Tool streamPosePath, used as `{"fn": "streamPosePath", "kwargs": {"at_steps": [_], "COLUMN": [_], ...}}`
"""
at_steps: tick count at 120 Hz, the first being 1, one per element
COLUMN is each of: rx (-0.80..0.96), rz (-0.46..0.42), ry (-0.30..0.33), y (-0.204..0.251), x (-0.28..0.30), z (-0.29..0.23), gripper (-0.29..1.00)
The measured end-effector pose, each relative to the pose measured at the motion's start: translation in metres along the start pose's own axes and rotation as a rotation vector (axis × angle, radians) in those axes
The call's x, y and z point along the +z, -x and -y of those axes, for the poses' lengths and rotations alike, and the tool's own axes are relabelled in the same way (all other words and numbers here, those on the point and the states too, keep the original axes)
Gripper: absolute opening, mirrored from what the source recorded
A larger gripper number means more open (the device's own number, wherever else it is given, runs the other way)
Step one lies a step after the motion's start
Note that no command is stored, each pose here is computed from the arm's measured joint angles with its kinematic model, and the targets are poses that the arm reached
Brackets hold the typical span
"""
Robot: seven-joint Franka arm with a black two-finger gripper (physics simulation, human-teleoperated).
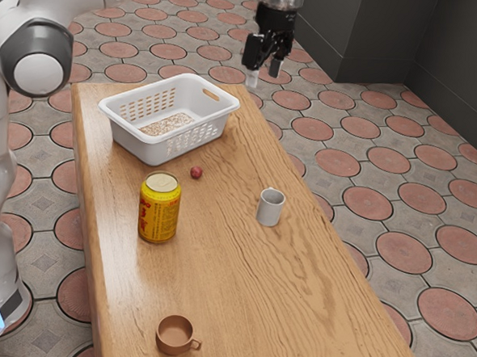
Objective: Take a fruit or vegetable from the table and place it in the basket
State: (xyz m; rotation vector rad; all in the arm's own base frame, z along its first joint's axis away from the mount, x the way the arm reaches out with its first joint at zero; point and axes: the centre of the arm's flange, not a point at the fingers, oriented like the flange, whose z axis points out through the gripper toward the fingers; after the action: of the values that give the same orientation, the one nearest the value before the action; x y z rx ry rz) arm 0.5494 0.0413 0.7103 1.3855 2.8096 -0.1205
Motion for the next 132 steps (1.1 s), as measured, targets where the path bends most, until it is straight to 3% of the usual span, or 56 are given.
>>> {"fn": "streamPosePath", "kwargs": {"at_steps": [18,32,47,56,67,75,86,115,132], "rx": [-0.035,-0.018,-0.039,-0.057,-0.033,0.006,0.109,0.176,0.214], "rz": [0.039,0.081,0.053,0.026,0.062,0.072,0.059,0.071,0.108], "ry": [-0.040,-0.050,-0.104,-0.140,-0.218,-0.212,-0.158,-0.193,-0.178], "y": [0.009,0.007,0.000,-0.020,-0.086,-0.109,-0.092,-0.103,-0.110], "x": [-0.001,-0.030,-0.015,0.005,0.045,0.067,0.080,0.186,0.215], "z": [0.013,0.051,0.045,0.021,0.034,0.054,0.080,0.051,0.047], "gripper": [0.70,0.70,0.70,0.70,0.70,0.70,0.70,0.70,0.70]}}
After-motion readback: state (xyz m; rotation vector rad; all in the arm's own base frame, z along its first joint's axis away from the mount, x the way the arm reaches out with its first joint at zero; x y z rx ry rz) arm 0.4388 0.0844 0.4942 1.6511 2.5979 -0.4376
